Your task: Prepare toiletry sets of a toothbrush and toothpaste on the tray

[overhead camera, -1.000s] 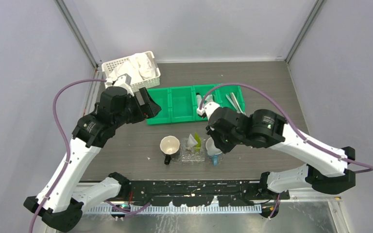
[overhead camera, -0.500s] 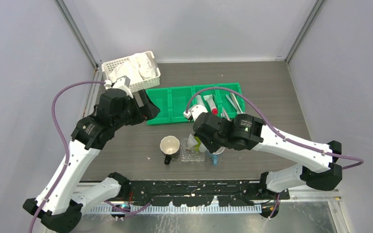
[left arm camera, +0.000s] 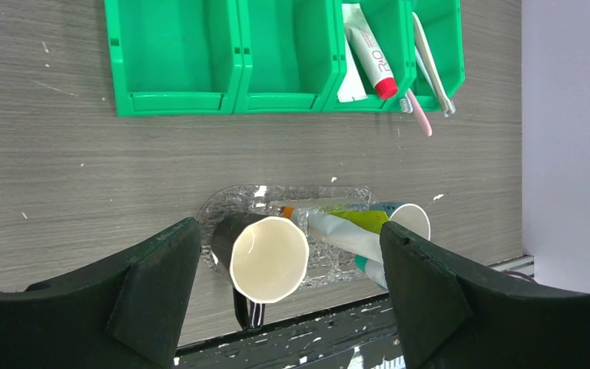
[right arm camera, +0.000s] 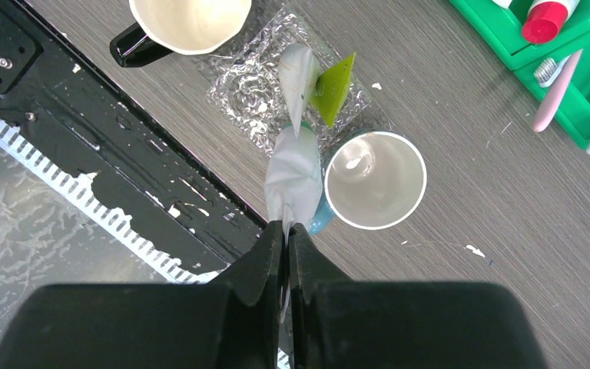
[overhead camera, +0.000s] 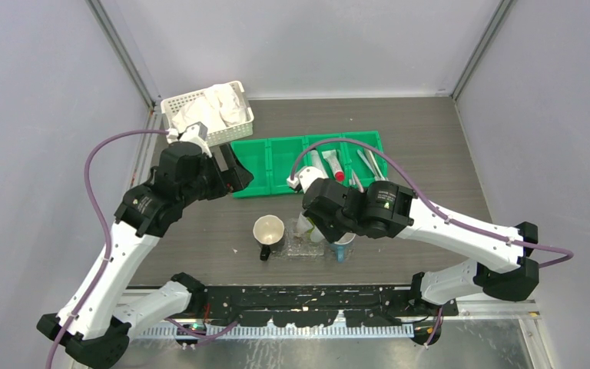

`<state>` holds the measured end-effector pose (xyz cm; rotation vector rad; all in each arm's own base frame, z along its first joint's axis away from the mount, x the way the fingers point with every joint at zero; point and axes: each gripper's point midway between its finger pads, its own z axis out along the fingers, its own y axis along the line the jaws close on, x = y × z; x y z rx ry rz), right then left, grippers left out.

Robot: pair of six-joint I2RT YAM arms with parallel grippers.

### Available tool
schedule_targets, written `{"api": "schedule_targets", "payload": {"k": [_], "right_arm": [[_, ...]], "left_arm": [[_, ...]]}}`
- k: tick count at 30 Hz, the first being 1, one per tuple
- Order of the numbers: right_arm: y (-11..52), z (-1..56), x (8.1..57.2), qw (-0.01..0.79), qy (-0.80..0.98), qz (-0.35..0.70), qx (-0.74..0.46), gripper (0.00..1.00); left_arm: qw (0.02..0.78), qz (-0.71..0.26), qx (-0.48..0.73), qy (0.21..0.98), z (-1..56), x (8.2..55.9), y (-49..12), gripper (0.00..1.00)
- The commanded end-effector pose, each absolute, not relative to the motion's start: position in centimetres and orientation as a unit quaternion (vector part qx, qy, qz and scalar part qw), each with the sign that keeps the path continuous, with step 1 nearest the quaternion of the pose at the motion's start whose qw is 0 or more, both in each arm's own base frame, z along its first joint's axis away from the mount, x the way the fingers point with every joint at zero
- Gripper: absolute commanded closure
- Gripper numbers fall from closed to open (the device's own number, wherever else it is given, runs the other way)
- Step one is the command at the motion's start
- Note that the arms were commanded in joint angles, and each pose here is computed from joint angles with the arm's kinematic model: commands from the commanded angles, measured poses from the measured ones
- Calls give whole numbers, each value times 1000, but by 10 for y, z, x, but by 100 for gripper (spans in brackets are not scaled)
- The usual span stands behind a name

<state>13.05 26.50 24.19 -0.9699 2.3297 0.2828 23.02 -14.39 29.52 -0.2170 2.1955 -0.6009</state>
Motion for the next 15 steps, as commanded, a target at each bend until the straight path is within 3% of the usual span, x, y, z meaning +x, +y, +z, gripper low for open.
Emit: {"api": "schedule_targets", "payload": {"k": [1,15], "right_arm": [[280,246,132,308,868,127,-367,99],[284,229,128,294,871,122,-374,99]], "left_arm": [[432,-235,-85,867,299,231,-139,13],[429,-233,-87,868,293,231,-138,13]]}}
